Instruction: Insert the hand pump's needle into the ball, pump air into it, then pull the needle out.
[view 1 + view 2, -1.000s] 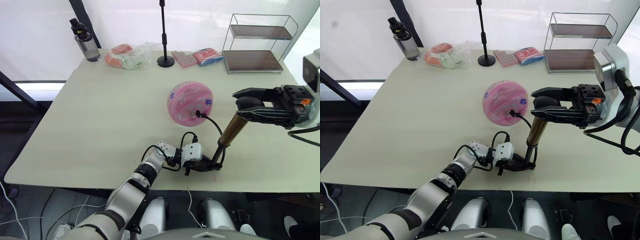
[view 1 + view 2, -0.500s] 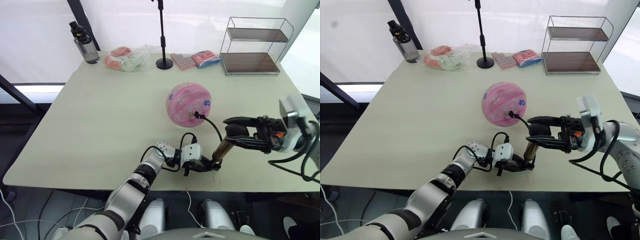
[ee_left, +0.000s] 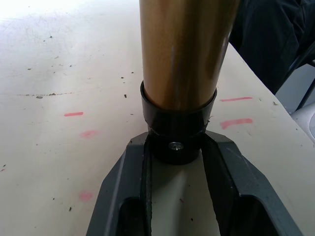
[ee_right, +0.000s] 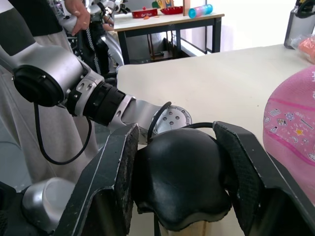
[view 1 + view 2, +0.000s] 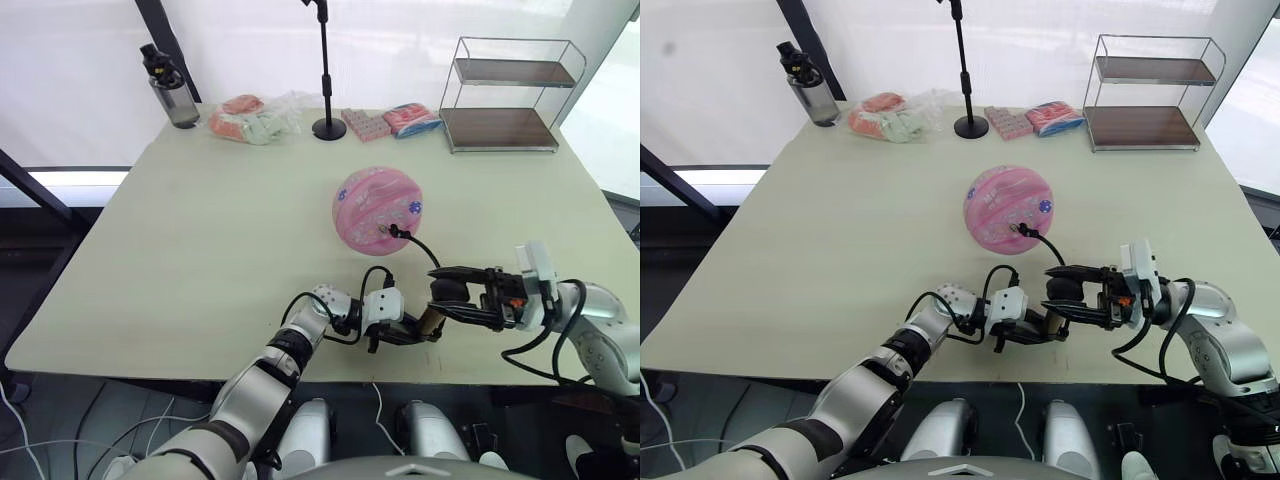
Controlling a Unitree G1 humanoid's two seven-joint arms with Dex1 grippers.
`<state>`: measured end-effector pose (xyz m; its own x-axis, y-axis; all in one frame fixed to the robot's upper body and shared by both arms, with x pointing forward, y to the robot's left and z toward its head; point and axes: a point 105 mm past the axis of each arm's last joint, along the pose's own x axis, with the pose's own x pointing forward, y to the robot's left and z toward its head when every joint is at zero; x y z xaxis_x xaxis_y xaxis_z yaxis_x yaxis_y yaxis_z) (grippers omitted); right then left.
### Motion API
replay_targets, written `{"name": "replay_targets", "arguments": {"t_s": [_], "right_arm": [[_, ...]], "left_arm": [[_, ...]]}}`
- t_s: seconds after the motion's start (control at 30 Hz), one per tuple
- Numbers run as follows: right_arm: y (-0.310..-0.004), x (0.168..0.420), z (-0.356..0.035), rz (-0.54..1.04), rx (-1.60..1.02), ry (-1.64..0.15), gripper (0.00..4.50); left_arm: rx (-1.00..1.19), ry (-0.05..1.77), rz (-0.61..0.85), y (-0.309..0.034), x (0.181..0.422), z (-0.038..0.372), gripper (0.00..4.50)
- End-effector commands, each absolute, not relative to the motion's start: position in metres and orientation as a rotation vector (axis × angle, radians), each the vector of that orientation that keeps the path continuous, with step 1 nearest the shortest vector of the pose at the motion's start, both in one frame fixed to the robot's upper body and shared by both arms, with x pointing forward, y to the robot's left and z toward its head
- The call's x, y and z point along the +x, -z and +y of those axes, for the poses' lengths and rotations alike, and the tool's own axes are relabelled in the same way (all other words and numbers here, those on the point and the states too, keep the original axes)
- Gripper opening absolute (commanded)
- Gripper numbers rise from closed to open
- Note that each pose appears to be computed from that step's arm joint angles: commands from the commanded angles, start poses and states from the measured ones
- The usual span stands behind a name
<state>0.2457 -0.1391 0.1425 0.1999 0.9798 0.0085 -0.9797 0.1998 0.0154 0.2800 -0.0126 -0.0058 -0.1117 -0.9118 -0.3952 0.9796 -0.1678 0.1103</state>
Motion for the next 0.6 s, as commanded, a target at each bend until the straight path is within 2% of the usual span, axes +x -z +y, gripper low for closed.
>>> {"name": "replay_targets", "arguments": {"t_s": [0.03,0.23,0.6], "right_arm": [[-0.161,0.248,-0.152,-0.002,0.066,-1.329,1.92],[-0.222,0.246,-0.164,-0.119,0.043,-1.352,1.92],[-0.286,0.238,-0.174,-0.211,-0.021,-1.361,1.92]], "left_arm": [[0.439,1.735,0.353,0.035,0.261,-0.004,1.16],[0.433,1.737,0.349,0.035,0.259,-0.006,1.16],[0.431,1.736,0.339,0.033,0.26,-0.009,1.16]]}}
